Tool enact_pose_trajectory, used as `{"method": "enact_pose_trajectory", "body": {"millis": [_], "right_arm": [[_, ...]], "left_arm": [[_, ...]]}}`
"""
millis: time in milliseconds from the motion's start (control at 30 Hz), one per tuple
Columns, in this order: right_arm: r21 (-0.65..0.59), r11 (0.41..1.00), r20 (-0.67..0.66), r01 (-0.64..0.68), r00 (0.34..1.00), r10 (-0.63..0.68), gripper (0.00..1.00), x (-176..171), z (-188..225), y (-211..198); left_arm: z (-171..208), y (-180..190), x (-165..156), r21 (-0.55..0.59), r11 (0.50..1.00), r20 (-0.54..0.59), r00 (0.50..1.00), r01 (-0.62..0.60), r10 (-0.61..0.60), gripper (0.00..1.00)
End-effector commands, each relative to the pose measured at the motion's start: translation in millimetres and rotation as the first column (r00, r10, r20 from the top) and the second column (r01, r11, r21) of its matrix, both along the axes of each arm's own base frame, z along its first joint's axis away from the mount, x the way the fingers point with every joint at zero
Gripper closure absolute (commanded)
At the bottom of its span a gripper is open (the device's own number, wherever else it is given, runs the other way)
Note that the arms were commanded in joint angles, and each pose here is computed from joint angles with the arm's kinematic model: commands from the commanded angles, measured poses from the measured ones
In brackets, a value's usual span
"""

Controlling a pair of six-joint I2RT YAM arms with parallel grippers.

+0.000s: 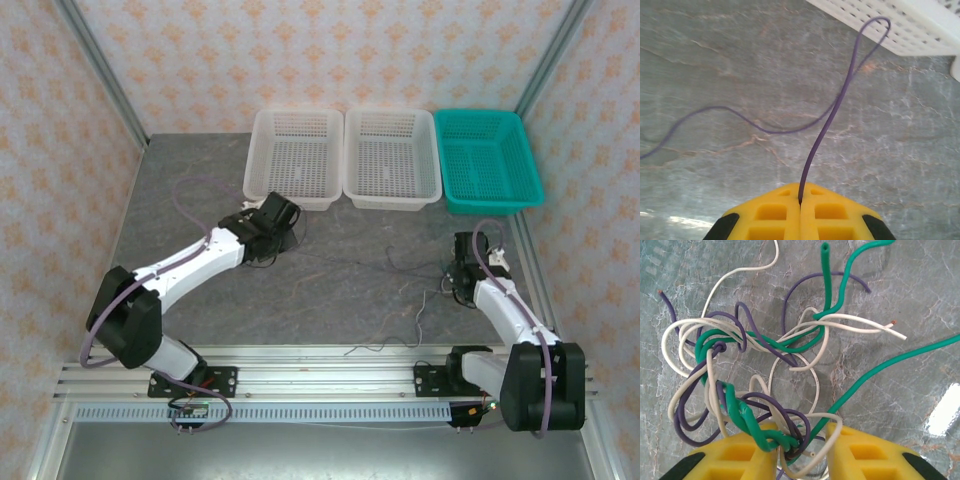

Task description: Untangle the cables

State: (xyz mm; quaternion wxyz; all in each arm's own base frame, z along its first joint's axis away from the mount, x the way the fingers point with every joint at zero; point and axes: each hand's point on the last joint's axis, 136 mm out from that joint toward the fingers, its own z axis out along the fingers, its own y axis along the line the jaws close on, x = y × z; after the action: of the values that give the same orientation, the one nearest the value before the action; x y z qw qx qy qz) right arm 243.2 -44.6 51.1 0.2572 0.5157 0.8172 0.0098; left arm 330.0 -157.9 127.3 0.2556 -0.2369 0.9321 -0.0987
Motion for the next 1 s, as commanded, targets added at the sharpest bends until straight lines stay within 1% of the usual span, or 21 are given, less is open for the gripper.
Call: {"method": "enact_pose_trajectory", "body": {"millis": [0, 33, 67, 167, 267, 300, 367, 433, 500, 533, 633, 733, 867, 900, 967], "right_arm": [[-0.065, 0.998, -0.039, 0.026, 0.999, -0.029, 0.67, -7, 8, -12], [-0.074, 0.996, -0.037, 0.04, 0.998, -0.043, 0.6, -8, 10, -15], [-0.069, 0.997, -0.031, 0.047, 0.998, -0.049, 0.55, -8, 11, -15], [-0.028, 0.997, 0.0, 0.069, 0.998, -0.069, 0.55, -4, 13, -14], [0.002, 0.998, 0.024, 0.058, 0.998, -0.058, 0.54, 4, 19, -9], [0.015, 0.999, 0.037, 0.043, 0.998, -0.044, 0.53, 8, 22, -7], [0.062, 0.997, 0.088, -0.04, 0.996, 0.034, 0.46, 23, 31, 7], [0.117, 0.986, 0.146, -0.121, 0.984, 0.104, 0.34, 33, 45, 23], [0.149, 0.974, 0.199, -0.173, 0.97, 0.142, 0.25, 39, 61, 33], [0.162, 0.967, 0.232, -0.195, 0.96, 0.155, 0.22, 42, 71, 37], [0.182, 0.955, 0.321, -0.233, 0.932, 0.167, 0.21, 45, 98, 46], [0.202, 0.94, 0.397, -0.274, 0.901, 0.177, 0.2, 46, 125, 55], [0.228, 0.919, 0.47, -0.322, 0.863, 0.185, 0.2, 49, 150, 65], [0.231, 0.916, 0.482, -0.328, 0.856, 0.185, 0.2, 49, 155, 67], [0.227, 0.913, 0.504, -0.34, 0.843, 0.189, 0.2, 50, 163, 69]], "left_arm": [[32, 52, 0, 0.063, 0.995, 0.072, 0.994, -0.082, 0.077, 1.0], [43, 58, 0, 0.052, 0.995, 0.097, 0.992, -0.087, 0.082, 1.0], [57, 65, 1, 0.05, 0.995, 0.125, 0.989, -0.085, 0.078, 1.0], [95, 79, -2, 0.07, 0.994, 0.184, 0.981, -0.082, 0.068, 1.0], [131, 79, -5, 0.04, 0.997, 0.252, 0.966, -0.06, 0.048, 1.0], [142, 75, -5, 0.015, 0.999, 0.278, 0.96, -0.04, 0.034, 1.0], [167, 56, 0, -0.072, 0.997, 0.343, 0.939, 0.04, -0.013, 1.0], [198, 32, 6, -0.157, 0.976, 0.412, 0.908, 0.15, -0.073, 1.0], [229, 24, 10, -0.167, 0.966, 0.459, 0.883, 0.197, -0.101, 1.0], [246, 24, 12, -0.157, 0.967, 0.485, 0.869, 0.201, -0.102, 1.0], [293, 32, 16, -0.117, 0.975, 0.579, 0.811, 0.189, -0.088, 1.0], [341, 36, 21, -0.081, 0.979, 0.667, 0.74, 0.186, -0.085, 1.0], [390, 34, 33, -0.065, 0.98, 0.752, 0.655, 0.188, -0.076, 1.0], [402, 33, 37, -0.033, 0.98, 0.778, 0.621, 0.194, -0.096, 1.0], [424, 31, 45, -0.02, 0.981, 0.816, 0.571, 0.192, -0.094, 1.0]]}}
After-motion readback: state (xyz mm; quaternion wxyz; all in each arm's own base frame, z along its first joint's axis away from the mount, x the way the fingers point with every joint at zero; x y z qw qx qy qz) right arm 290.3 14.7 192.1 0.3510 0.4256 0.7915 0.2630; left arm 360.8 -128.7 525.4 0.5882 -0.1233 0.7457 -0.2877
